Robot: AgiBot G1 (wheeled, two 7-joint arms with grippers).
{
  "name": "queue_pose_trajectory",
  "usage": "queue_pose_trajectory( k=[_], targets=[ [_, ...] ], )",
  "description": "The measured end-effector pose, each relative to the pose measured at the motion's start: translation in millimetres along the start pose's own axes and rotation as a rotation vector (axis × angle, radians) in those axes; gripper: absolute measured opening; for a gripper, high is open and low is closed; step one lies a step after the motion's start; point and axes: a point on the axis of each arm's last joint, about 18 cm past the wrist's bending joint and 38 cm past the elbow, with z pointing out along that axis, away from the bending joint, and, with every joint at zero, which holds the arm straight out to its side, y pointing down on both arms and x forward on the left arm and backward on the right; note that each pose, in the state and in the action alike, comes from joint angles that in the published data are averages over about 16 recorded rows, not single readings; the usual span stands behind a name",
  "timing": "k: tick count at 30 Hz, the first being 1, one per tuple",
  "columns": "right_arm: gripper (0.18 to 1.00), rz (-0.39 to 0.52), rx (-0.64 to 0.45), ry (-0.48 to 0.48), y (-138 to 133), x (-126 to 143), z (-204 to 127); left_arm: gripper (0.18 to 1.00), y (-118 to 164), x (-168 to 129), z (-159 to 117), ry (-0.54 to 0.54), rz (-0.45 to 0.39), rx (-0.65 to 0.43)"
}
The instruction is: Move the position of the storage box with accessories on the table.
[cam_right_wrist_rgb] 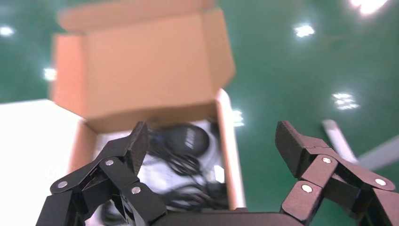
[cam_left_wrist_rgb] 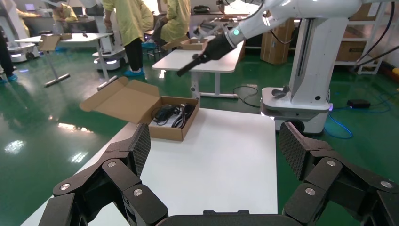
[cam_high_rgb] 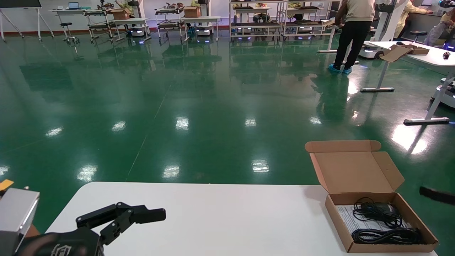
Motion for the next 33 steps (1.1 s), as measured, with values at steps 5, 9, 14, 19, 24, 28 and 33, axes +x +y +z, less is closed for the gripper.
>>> queue_pose_trajectory(
  k=[5, 9, 14, 19, 24, 28, 33],
  targets=[
    [0.976, 0.051, 0.038, -0.104, -20, -15, -12, 1.0, 0, 0, 0, 0.0, 0.0, 0.0],
    [0.991, 0.094, 0.068, -0.207, -35, -29, -24, 1.0, 0, 0, 0, 0.0, 0.0, 0.0],
    [0.999, 0.138, 0.099, -0.329, -50, -46, -39, 1.0, 0, 0, 0, 0.0, 0.0, 0.0],
    [1.001, 0.16, 0.116, -0.402, -58, -56, -49, 1.0, 0, 0, 0, 0.0, 0.0, 0.0],
    [1.001, 0.163, 0.121, -0.433, -60, -61, -52, 1.0, 0, 0, 0, -0.001, 0.0, 0.0],
    [1.001, 0.144, 0.121, -0.448, -58, -66, -51, 1.0, 0, 0, 0, -0.001, 0.0, 0.0],
    [1.001, 0.103, 0.12, -0.488, -53, -77, -47, 1.0, 0, 0, 0, -0.001, 0.0, 0.0]
  ],
)
